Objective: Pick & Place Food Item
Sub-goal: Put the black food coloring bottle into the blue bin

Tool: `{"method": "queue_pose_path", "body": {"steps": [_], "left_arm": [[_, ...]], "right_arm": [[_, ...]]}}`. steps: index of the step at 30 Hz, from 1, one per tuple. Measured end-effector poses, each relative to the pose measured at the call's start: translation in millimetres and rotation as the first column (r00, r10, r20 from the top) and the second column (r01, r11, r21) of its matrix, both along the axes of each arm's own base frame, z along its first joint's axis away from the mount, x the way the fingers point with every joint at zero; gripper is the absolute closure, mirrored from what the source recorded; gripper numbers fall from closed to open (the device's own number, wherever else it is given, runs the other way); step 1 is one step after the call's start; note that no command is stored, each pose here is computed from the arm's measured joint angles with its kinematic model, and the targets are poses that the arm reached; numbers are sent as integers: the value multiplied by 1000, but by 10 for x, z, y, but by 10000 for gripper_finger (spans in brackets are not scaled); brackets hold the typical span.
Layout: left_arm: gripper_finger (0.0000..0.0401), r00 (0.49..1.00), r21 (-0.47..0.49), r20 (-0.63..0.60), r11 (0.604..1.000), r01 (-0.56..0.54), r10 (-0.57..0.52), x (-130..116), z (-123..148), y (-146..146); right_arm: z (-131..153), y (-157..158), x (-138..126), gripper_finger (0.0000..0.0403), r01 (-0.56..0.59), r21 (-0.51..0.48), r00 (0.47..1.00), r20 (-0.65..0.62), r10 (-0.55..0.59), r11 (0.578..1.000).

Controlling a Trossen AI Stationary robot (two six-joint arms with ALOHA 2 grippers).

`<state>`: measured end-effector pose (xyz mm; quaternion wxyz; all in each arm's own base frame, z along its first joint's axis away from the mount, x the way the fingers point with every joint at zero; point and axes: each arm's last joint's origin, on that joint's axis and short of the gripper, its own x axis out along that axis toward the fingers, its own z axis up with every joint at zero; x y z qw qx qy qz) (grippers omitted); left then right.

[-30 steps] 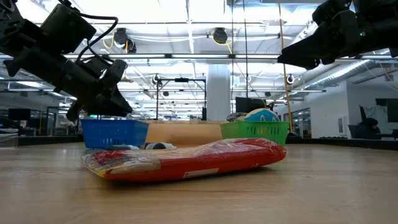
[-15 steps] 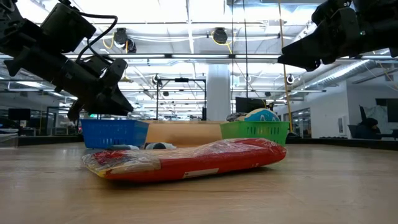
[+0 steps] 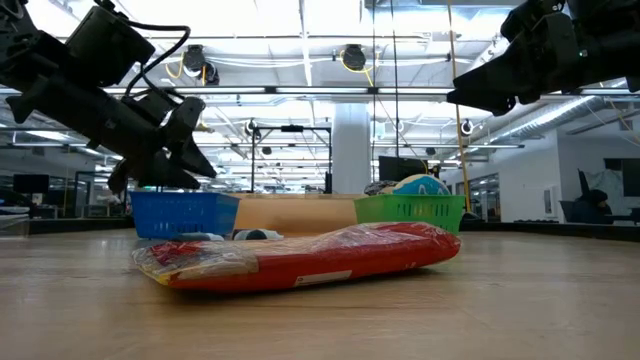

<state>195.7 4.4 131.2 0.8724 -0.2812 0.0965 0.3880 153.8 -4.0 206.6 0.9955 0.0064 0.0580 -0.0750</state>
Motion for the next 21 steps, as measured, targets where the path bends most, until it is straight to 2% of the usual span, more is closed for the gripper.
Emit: {"method": "queue_pose_path", "body": {"steps": [4, 9, 14, 18, 21], "left_arm": [[189, 995, 38, -38, 995, 93, -91, 34, 46, -16], [186, 984, 135, -32, 974, 180, -177, 203, 327, -44], [209, 925, 219, -74, 899, 379, -372, 535, 825, -258], [224, 851, 188, -212, 834, 518, -481, 826, 1149, -595], [232, 797, 101, -313, 816, 569, -517, 1022, 1229, -865]], "right_arm": [[1, 0, 0, 161, 0, 0, 1000, -1, 0, 1000], [3, 0, 1, 161, -1, -6, 1000, 0, 1, 1000], [3, -1, 1, 161, 0, -7, 1000, 1, 0, 1000], [3, -1, 1, 161, 0, -7, 1000, 1, 0, 1000], [3, -1, 1, 161, 0, -7, 1000, 1, 0, 1000]]}}
